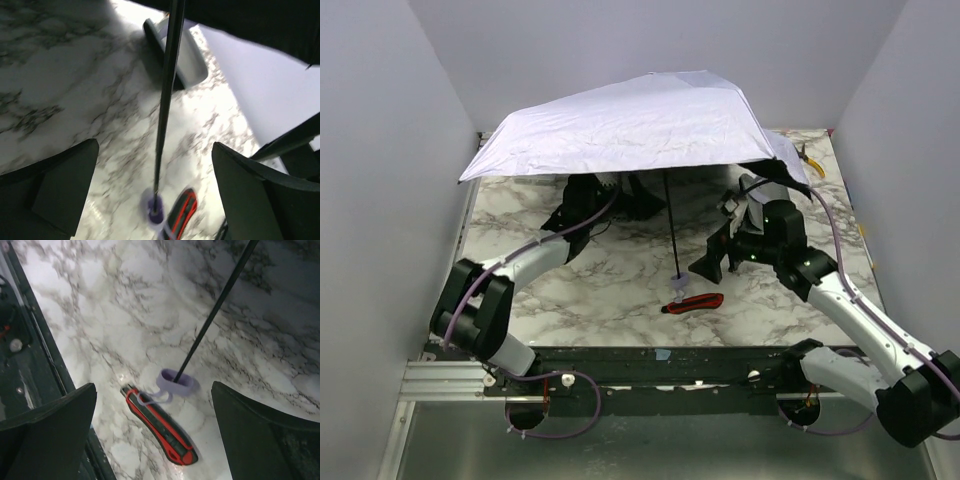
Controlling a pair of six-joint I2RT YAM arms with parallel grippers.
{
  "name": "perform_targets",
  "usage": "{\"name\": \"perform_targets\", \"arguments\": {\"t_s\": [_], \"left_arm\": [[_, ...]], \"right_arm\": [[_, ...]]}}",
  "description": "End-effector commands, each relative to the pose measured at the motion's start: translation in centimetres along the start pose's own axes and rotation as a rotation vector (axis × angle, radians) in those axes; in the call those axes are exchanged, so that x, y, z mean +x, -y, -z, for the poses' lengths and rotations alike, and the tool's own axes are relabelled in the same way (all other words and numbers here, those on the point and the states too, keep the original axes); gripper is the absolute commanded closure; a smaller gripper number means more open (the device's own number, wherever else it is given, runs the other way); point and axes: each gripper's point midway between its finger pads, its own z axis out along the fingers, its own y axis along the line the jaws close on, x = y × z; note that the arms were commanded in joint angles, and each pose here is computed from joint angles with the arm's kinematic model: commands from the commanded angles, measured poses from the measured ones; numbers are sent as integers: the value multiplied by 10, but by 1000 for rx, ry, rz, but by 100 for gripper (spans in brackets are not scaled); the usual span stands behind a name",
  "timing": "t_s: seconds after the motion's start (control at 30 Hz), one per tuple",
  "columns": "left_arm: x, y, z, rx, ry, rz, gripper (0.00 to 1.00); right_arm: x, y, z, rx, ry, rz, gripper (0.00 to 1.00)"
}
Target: Open the umbrella
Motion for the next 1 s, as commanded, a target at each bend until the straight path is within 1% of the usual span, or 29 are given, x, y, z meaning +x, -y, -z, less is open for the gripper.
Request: {"name": "perform_targets", "arguments": {"t_s": [0.0, 0.13, 0.3, 0.37, 0.47, 0.57, 0.67, 0.77, 0.87, 0.97], "left_arm": [[23, -15, 34, -62, -98, -213, 2], [34, -32, 66, -171, -188, -370, 2], [49, -45, 110, -260, -326, -533, 2], [48, -52, 129, -320, -346, -595, 2], [42, -56, 157, -395, -329, -665, 2], [34, -59, 185, -453, -355, -773, 2], [22, -77, 215, -597, -363, -888, 2], [14, -96, 244, -742, -358, -973, 2], [13, -116, 267, -857, -337, -1004, 2], [10, -128, 286, -946, -297, -999, 2]], "right_arm": [[33, -4, 9, -22, -78, 101, 0], [54, -1, 18, 1, -127, 173, 0], [79, 6, 33, 53, -190, 264, 0], [83, 10, 43, 98, -195, 308, 0], [82, 19, 63, 201, -187, 390, 0], [71, 26, 87, 325, -143, 437, 0], [64, 30, 107, 413, -116, 487, 0], [57, 41, 124, 529, -106, 483, 0], [59, 55, 138, 640, -130, 457, 0], [53, 64, 149, 739, -92, 438, 0]]}}
